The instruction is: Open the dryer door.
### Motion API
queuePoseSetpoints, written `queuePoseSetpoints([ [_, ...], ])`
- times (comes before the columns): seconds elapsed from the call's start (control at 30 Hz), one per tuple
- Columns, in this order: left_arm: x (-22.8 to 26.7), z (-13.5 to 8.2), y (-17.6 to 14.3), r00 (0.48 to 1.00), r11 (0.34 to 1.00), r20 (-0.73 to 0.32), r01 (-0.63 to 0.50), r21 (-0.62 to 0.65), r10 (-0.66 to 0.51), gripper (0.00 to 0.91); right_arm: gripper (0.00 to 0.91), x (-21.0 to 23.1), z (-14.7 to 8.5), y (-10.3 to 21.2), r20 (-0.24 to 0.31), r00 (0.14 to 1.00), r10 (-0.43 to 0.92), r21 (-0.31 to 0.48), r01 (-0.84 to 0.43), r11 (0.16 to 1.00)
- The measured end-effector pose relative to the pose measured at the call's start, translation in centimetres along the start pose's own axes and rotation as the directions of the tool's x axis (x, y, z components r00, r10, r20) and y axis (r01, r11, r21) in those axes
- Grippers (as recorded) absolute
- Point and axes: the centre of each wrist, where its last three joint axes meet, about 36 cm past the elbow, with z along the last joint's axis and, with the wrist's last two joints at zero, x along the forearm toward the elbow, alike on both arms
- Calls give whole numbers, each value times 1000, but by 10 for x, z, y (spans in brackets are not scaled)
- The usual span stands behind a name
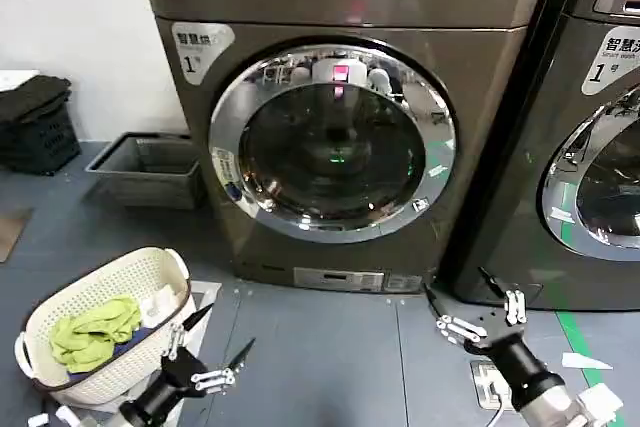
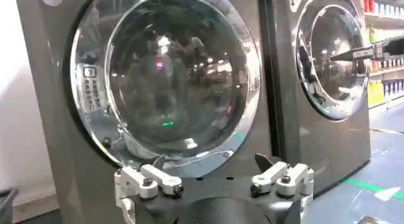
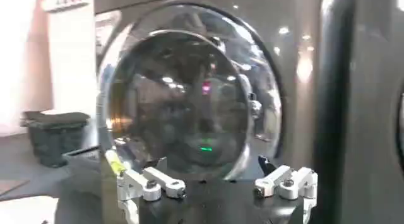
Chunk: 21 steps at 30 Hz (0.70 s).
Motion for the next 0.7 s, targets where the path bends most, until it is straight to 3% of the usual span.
queuePoseSetpoints([
  [0.7, -1, 0, -12, 1000, 1000, -5, 0, -1, 0, 907, 907, -97, 6, -45, -14, 988, -155, 73, 155, 985],
])
